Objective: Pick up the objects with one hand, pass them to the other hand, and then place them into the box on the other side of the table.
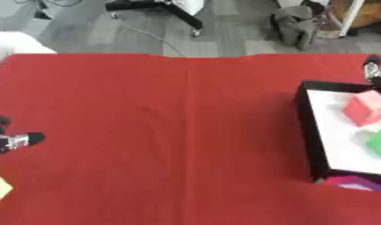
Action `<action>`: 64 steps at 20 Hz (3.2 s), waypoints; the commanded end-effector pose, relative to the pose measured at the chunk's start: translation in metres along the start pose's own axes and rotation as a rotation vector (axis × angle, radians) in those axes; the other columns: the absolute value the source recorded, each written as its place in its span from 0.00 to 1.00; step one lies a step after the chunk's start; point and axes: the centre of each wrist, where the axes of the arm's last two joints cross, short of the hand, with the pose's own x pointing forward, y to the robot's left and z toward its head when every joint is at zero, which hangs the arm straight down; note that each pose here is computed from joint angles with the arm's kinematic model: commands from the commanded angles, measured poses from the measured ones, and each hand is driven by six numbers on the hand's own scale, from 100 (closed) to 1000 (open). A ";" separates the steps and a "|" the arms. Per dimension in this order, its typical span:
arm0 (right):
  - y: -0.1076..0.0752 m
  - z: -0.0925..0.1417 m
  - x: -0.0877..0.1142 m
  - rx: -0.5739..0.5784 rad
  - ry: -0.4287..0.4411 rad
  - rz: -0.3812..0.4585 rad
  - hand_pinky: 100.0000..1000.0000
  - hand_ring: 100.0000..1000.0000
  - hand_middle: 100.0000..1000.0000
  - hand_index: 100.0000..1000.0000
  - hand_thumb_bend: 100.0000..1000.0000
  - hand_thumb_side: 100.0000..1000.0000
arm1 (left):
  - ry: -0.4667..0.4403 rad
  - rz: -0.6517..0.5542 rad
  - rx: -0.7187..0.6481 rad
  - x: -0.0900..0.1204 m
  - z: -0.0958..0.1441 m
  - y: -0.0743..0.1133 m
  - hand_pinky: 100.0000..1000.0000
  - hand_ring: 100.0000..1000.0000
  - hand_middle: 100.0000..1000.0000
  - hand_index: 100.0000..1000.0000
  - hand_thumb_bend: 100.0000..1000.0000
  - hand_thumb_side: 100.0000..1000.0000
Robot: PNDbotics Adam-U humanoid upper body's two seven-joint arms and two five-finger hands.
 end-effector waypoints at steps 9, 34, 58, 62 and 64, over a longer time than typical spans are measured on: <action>-0.012 -0.005 0.000 -0.051 0.000 0.037 0.90 1.00 0.85 0.93 0.00 0.37 | 0.164 -0.031 0.035 -0.032 -0.007 0.017 0.97 0.87 0.79 0.90 0.62 0.40; -0.009 -0.005 -0.006 -0.062 0.042 0.022 0.90 1.00 0.84 0.92 0.00 0.35 | 0.385 -0.018 -0.089 -0.095 -0.045 0.017 1.00 0.92 0.82 0.91 0.60 0.27; -0.008 -0.003 -0.010 -0.060 0.051 0.015 0.90 1.00 0.84 0.92 0.00 0.35 | 0.326 -0.023 -0.140 -0.091 -0.036 0.001 0.99 0.90 0.80 0.87 0.59 0.32; -0.006 -0.003 -0.008 -0.052 0.045 0.008 0.90 1.00 0.84 0.92 0.00 0.35 | 0.346 -0.051 -0.139 -0.094 -0.043 -0.008 0.99 0.90 0.79 0.86 0.58 0.33; -0.006 -0.004 -0.008 -0.051 0.045 0.007 0.90 1.00 0.84 0.92 0.00 0.35 | 0.349 -0.055 -0.143 -0.094 -0.047 -0.012 0.99 0.90 0.79 0.85 0.55 0.32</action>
